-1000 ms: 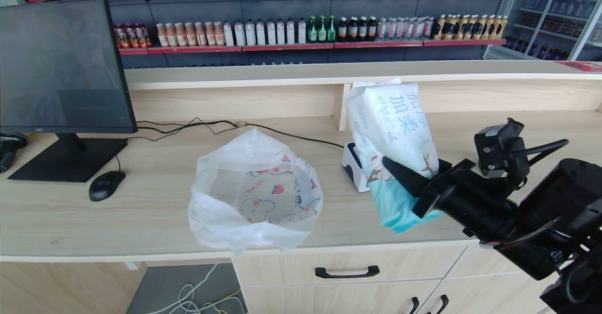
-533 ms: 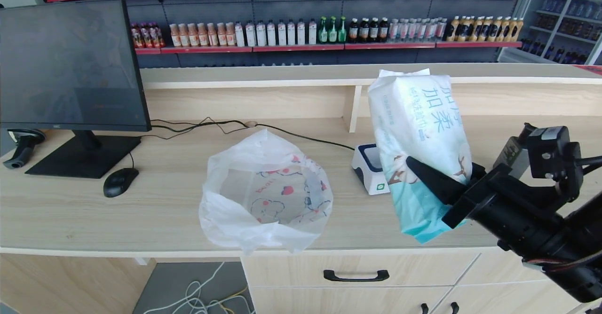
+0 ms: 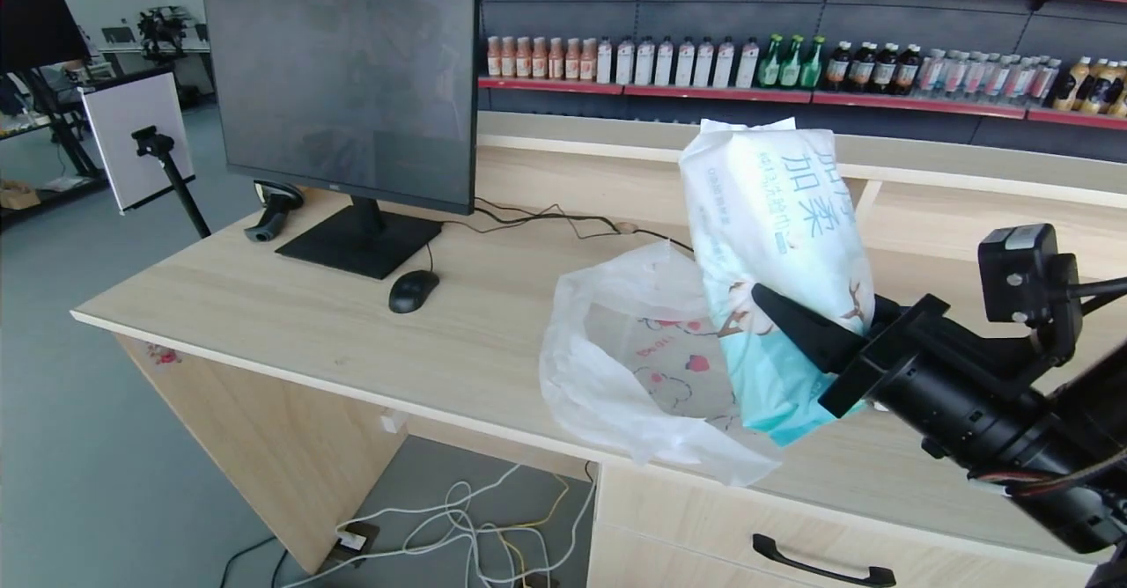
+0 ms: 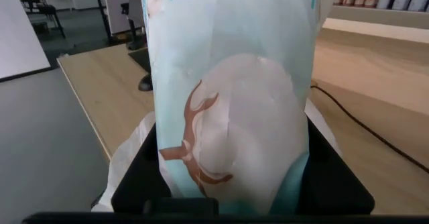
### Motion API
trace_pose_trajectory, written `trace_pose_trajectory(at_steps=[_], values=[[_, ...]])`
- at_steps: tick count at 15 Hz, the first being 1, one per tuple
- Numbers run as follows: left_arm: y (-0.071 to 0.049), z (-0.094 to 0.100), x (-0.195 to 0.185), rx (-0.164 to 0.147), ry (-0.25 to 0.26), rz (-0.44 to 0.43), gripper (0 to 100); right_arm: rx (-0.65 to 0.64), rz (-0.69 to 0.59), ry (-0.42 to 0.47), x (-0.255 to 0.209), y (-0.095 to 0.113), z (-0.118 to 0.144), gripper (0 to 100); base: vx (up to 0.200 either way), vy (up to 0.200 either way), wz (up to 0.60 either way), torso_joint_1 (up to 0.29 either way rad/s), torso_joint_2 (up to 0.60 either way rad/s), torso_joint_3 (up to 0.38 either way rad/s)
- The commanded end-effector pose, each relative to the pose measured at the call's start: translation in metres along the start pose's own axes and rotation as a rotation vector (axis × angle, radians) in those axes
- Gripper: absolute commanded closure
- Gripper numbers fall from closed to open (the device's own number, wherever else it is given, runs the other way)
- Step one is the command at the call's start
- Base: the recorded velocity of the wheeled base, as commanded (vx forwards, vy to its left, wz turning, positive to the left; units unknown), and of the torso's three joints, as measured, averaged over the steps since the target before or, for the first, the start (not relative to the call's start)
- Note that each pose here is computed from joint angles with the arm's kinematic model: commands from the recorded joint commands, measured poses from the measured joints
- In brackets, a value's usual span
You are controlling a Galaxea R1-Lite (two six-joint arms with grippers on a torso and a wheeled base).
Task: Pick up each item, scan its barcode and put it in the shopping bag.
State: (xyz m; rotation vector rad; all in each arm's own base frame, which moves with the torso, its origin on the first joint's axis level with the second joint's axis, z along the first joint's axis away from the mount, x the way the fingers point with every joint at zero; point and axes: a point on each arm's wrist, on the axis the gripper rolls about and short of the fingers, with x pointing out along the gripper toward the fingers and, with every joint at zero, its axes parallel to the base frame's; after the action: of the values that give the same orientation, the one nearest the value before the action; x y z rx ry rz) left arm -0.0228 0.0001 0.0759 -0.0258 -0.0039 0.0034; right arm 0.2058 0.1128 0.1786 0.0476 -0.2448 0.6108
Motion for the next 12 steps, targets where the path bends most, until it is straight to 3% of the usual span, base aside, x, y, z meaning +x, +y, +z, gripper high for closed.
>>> trace_pose_trajectory(at_steps=[1,8,12], values=[[0.0,0.0,0.0,0.001,-0.001,0.0,0,0.003,0.0,0.005,0.012,-0.002,-0.005,100,0.0,0.0,0.0,0.0,0.0,0.0],[0.0,0.0,0.0,0.0,-0.004,0.0,0,0.071,-0.001,0.061,0.039,-0.003,-0.033,100,0.0,0.0,0.0,0.0,0.0,0.0],[0.0,0.0,0.0,0.001,-0.004,0.0,0,0.071,-0.041,0.017,0.069,-0.008,-0.039,100,0.0,0.0,0.0,0.0,0.0,0.0]])
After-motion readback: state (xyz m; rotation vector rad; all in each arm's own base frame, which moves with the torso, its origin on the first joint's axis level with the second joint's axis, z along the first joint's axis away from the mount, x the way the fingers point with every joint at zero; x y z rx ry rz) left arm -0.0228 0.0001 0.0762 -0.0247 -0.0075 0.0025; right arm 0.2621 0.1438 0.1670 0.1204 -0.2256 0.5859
